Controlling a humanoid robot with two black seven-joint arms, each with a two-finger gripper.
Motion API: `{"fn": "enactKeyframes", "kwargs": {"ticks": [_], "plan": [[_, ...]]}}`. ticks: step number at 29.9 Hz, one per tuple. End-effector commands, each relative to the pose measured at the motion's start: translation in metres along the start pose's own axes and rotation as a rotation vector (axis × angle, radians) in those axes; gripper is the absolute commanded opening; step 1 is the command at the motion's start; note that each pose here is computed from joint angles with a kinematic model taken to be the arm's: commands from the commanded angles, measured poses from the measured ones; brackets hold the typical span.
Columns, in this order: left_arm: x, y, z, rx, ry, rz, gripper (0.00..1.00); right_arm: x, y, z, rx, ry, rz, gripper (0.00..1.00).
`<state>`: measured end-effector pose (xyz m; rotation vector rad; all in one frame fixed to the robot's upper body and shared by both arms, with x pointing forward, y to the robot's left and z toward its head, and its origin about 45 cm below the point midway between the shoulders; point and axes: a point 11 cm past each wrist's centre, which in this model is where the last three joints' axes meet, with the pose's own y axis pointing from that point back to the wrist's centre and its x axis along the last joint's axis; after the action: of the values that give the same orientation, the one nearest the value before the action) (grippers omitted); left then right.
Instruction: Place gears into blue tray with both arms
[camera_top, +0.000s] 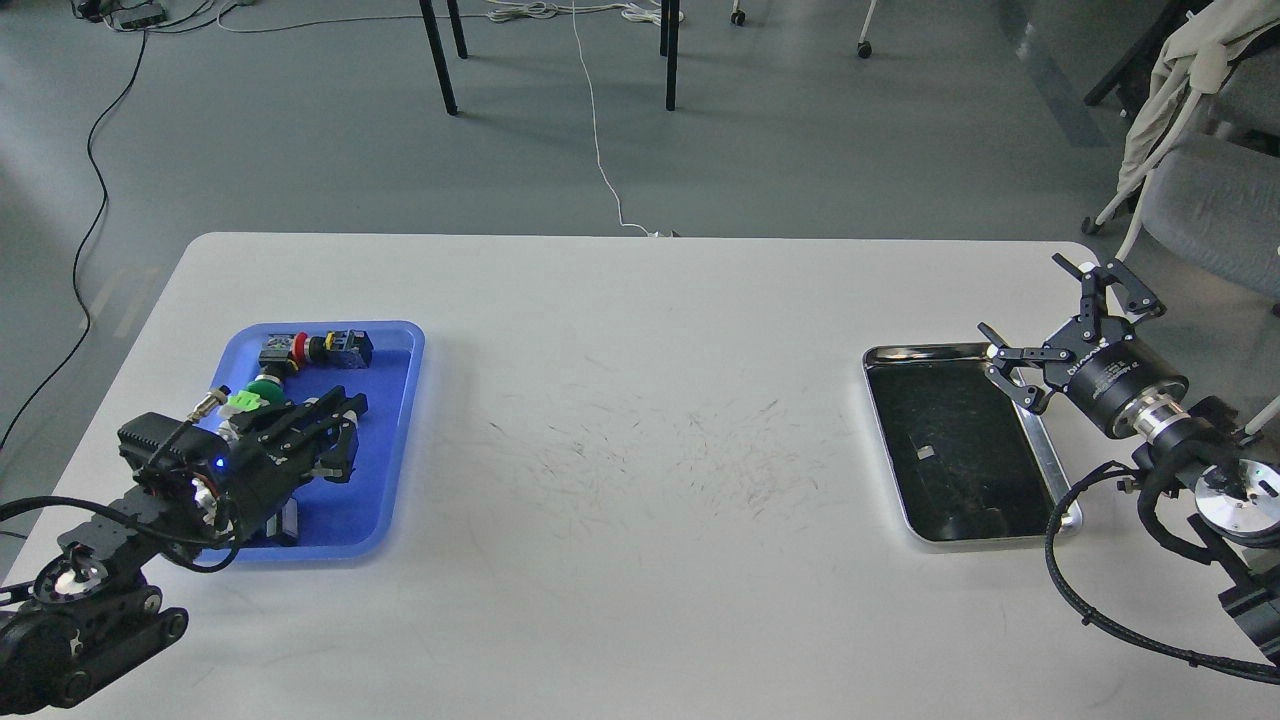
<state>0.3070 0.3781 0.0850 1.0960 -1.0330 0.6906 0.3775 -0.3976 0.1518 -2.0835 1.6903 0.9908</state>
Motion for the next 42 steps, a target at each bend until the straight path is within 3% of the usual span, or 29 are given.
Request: {"fn": "enactKeyframes", "kwargs": {"ticks": [1, 17, 22, 25, 29, 31, 32, 36, 42], "plan": [[-0.004, 0.011, -0.008, 0.013, -0.011, -0.021, 0.04, -0.001, -0.002, 0.003, -0.004, -0.007, -0.004, 0.97], [-0.02, 0.024, -0.01, 0.012, -0.009, -0.063, 0.05, -0.002, -0.003, 0.003, -0.001, -0.008, -0.005, 0.97], [-0.022, 0.024, -0.007, 0.005, -0.003, -0.065, 0.11, -0.002, -0.003, 0.003, 0.001, -0.008, -0.005, 0.97], [-0.021, 0.023, -0.007, 0.005, -0.002, -0.061, 0.23, -0.003, -0.004, 0.002, 0.0, -0.007, -0.006, 0.97], [-0.018, 0.022, -0.008, 0.012, 0.006, -0.05, 0.71, -0.003, -0.004, 0.001, 0.003, -0.007, -0.007, 0.97], [-0.015, 0.021, -0.01, 0.019, 0.013, -0.043, 0.91, -0.004, -0.005, 0.001, 0.002, -0.006, -0.008, 0.97], [-0.014, 0.021, -0.011, 0.021, 0.016, -0.039, 0.96, -0.004, -0.005, 0.001, 0.002, -0.006, -0.008, 0.97], [-0.002, 0.018, -0.016, 0.039, 0.032, -0.009, 0.97, -0.005, -0.005, 0.001, 0.001, -0.005, -0.011, 0.97], [0.07, -0.011, -0.02, 0.085, 0.209, 0.199, 0.98, -0.014, -0.013, -0.008, 0.015, 0.004, -0.035, 0.97]]}}
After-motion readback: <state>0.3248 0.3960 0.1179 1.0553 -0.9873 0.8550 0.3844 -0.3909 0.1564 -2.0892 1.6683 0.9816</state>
